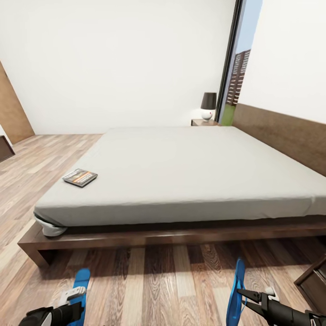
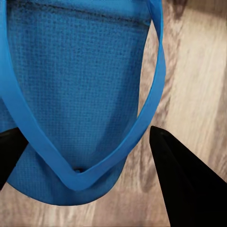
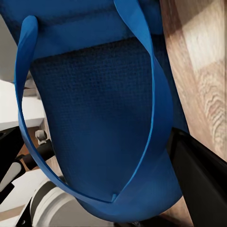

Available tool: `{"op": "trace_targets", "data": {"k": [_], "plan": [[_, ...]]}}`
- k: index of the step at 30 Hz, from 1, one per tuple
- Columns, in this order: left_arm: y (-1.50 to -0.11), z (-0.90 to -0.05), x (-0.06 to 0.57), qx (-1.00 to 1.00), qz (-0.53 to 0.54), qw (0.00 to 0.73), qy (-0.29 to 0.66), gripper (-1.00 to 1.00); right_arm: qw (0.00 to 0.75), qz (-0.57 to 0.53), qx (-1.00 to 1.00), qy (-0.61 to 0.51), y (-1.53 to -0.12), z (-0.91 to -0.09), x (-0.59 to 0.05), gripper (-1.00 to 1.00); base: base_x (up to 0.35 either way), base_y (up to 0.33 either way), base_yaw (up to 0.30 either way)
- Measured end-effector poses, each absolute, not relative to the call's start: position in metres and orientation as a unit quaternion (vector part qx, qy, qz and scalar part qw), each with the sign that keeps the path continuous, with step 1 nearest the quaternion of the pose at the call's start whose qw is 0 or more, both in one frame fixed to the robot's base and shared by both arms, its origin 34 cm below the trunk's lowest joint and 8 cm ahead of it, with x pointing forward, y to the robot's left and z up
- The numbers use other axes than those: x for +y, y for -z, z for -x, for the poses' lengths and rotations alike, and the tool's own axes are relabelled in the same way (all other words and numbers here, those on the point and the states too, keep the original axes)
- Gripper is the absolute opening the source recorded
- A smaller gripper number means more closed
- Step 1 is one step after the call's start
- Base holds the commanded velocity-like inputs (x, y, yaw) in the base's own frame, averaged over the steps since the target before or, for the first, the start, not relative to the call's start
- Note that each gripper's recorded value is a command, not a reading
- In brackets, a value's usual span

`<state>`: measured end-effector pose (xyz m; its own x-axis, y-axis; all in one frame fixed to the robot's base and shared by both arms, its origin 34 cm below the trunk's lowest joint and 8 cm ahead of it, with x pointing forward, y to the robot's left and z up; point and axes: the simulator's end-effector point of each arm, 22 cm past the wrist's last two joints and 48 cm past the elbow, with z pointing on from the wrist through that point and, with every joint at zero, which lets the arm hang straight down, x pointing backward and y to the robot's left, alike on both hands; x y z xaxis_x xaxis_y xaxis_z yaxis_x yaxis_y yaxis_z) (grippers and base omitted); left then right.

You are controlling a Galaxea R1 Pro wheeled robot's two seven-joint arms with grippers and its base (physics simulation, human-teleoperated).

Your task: In the bedroom, move the book from the bed onto either nightstand, and place the two sandals side by side next to the bed.

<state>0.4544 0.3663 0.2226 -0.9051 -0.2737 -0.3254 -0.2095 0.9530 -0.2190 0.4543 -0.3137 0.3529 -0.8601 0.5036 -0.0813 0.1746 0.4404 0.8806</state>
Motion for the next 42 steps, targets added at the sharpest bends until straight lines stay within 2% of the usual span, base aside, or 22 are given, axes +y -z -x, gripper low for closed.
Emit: {"op": "trace_targets", "data": {"k": [42], "plan": [[-0.159,-0.401,0.364,0.983,0.132,0.097,0.082,-1.00,0.097,-0.244,0.843,-0.469,-0.287,-0.422,-0.313,-1.00,0.000,0.000,0.000]]}}
